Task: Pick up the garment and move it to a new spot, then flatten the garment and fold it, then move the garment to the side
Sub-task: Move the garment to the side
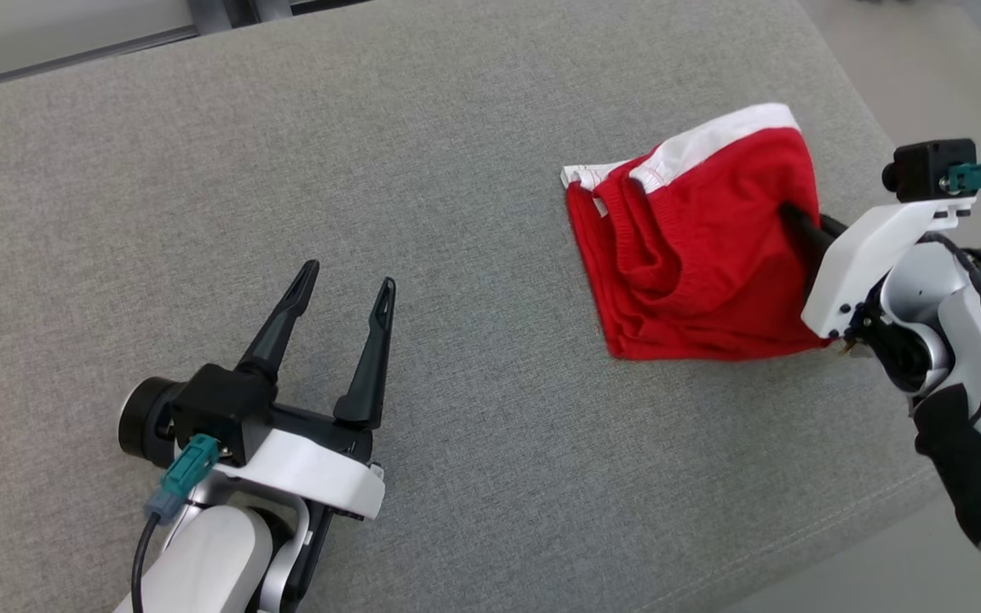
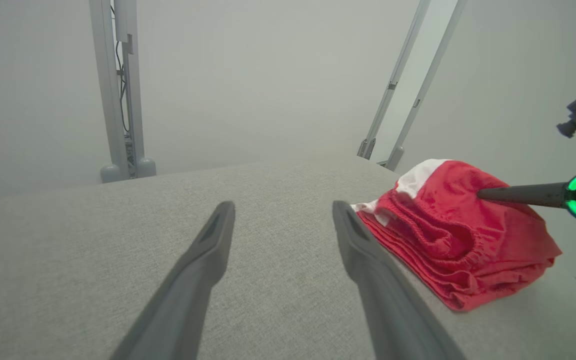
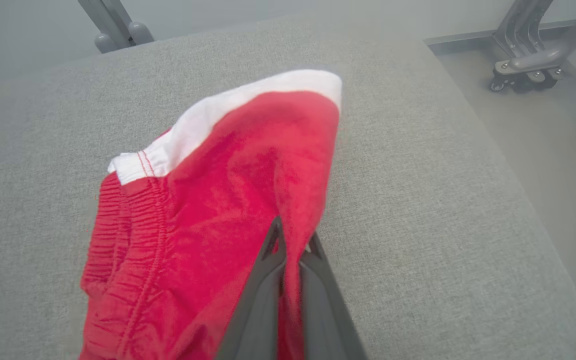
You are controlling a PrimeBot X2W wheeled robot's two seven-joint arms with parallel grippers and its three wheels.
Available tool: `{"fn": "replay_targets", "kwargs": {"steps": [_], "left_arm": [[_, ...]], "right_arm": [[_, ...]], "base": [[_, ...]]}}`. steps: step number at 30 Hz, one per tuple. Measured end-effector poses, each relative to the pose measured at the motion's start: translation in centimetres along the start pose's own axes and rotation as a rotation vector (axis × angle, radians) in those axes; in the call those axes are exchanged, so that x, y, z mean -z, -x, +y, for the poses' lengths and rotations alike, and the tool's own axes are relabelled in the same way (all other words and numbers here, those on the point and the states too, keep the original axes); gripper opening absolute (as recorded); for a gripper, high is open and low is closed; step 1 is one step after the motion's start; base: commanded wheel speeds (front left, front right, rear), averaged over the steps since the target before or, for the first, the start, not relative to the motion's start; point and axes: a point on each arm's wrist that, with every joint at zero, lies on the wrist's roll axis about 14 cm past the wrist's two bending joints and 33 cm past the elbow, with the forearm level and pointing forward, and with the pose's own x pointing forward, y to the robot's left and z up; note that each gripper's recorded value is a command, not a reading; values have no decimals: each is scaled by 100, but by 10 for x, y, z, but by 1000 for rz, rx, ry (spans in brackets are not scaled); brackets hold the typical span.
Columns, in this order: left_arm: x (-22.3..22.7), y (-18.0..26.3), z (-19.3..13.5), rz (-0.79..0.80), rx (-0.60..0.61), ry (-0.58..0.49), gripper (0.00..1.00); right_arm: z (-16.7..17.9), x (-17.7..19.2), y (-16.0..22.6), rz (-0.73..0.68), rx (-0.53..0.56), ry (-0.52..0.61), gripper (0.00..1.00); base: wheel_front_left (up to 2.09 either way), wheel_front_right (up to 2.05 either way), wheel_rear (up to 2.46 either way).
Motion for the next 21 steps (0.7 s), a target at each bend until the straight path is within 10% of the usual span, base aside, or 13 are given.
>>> {"fn": "replay_targets", "kwargs": {"steps": [21], "left_arm": [[2,-1,54,17,-83,-58,100]], "right_arm": [[-82,-45,-48,-26,230,144,0]], "base": [[0,0,0]]}}
